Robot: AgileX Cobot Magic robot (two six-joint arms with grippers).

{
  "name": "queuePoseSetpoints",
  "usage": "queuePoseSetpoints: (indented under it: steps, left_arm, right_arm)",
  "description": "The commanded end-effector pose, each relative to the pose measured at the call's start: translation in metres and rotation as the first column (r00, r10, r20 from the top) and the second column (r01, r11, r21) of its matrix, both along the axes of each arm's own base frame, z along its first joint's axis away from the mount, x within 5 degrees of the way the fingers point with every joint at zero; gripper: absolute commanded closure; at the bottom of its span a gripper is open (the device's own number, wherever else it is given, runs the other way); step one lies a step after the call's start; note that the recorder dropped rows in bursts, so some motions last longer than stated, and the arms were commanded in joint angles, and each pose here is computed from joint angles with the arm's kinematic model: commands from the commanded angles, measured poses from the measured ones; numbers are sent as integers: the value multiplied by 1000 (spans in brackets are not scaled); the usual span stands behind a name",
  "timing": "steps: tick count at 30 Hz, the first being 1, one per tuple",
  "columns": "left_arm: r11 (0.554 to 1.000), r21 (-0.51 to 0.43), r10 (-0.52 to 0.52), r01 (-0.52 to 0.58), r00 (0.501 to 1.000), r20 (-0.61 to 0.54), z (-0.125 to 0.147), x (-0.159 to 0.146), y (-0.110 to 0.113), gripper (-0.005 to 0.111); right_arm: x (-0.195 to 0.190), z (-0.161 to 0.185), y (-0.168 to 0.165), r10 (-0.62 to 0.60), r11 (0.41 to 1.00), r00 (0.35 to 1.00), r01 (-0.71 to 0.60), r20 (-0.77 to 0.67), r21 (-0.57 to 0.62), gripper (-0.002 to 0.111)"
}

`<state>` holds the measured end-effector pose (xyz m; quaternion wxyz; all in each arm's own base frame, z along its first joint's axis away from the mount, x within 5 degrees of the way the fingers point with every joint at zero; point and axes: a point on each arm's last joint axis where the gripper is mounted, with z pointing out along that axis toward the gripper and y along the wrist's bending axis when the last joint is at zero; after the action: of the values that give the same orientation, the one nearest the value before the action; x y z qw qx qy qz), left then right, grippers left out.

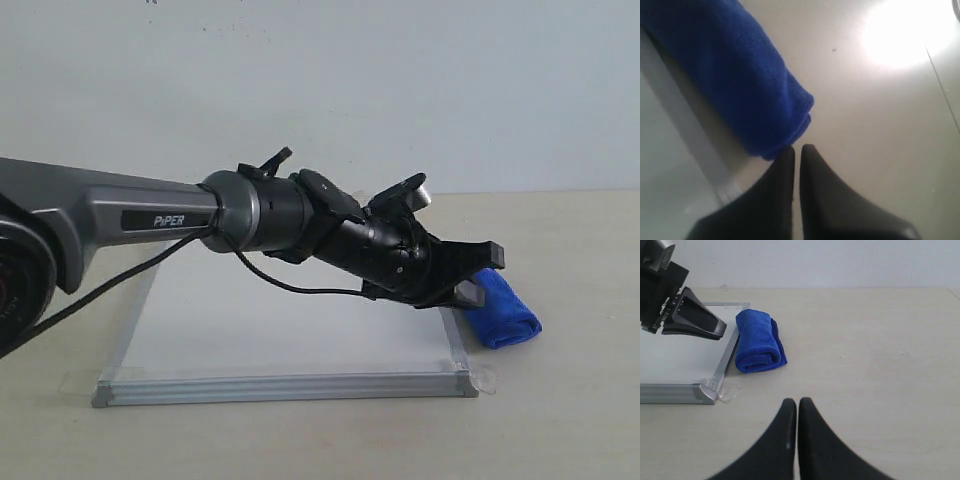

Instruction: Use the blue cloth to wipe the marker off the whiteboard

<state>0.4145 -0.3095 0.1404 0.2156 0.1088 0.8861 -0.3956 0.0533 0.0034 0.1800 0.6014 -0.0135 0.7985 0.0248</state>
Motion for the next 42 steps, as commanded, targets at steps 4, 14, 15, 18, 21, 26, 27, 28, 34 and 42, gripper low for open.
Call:
queuePoseSetpoints:
  steps: [4,14,15,18,21,26,27,28,34,42]
  left_arm:
    - [996,78,41,-50,992,121,27,-28,32,103]
    - [997,31,-68,64,983,168,29,-111,71,103]
    - [997,31,-82,78,983,166,29,-116,73,103]
    - [993,44,-114,107,976,184,35,-135,84,103]
    - [992,54,-126,118,973,195,40,-150,93,103]
    - [990,55,-140,131,970,201,47,-176,108,103]
    - [991,45,-133,127,974,185,48,-181,111,103]
    - [992,34,-128,124,977,171,48,-186,113,103]
    - [982,-29,-181,187,975,131,48,-209,119,103]
    - [977,19,-213,214,957,197,52,-204,128,103]
  right_arm:
    - [0,1,0,-6,1000,1000,6,9,-5,107]
    - [0,1,0,-6,1000,1000,6,9,-5,107]
    - [0,1,0,-6,1000,1000,6,9,-5,107]
    - [0,1,0,-6,1000,1000,6,9,-5,107]
    - [0,1,0,-6,1000,1000,6,9,-5,107]
    - [0,1,0,-6,1000,1000,6,9,-5,107]
    - [0,1,0,-6,1000,1000,6,9,-5,107]
    - [0,1,0,-6,1000,1000,6,9,-5,107]
    - [0,1,0,-6,1000,1000,6,9,-5,107]
    - [0,1,0,-6,1000,1000,6,9,-5,107]
